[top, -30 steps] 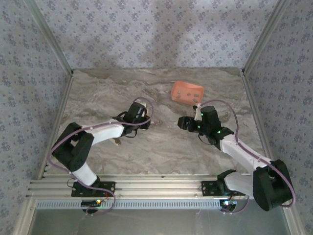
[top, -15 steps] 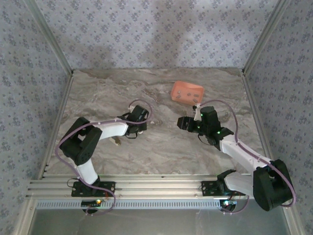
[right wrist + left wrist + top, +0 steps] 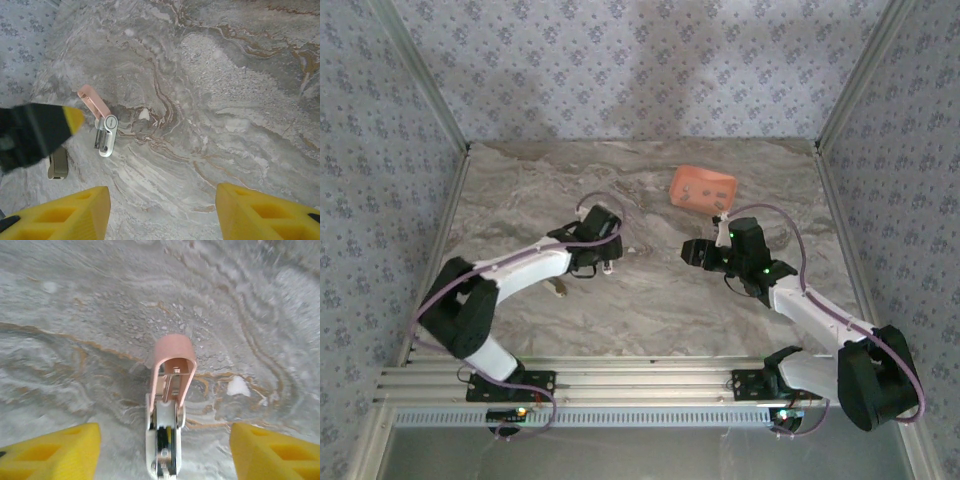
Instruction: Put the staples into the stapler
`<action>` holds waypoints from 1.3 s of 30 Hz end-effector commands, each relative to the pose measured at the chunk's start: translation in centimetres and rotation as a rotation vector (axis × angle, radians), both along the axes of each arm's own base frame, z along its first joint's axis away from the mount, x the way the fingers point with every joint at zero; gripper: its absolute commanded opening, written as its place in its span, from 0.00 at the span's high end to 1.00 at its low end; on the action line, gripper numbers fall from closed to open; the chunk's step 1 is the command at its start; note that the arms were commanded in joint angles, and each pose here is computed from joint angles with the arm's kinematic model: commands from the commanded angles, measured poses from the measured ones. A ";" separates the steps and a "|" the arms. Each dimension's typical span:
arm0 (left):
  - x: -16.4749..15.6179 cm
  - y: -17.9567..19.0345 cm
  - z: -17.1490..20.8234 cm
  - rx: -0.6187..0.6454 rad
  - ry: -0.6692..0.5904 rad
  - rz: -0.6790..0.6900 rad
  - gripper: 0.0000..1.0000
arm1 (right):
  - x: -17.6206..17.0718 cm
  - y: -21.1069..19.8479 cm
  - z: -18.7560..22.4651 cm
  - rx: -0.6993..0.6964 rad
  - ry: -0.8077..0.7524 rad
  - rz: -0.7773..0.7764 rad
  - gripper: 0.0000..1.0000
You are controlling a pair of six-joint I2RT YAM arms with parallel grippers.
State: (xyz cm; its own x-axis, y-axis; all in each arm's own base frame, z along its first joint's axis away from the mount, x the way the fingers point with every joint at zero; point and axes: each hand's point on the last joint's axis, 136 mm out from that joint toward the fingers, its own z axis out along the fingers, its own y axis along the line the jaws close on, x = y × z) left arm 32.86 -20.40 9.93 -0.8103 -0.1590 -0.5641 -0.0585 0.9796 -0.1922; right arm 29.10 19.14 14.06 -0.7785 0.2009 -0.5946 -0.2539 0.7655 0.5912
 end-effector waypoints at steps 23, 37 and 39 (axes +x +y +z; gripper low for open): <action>-9.4 11.6 -6.9 -0.148 0.446 0.384 0.35 | -0.7 1.6 0.1 -0.012 -0.016 0.078 0.41; -8.1 10.8 -7.5 -0.123 0.452 0.306 0.58 | -0.8 1.8 0.1 -0.017 -0.016 0.084 0.43; -7.9 10.6 -7.1 -0.128 0.442 0.287 0.63 | -0.8 1.8 0.2 -0.016 -0.018 0.082 0.43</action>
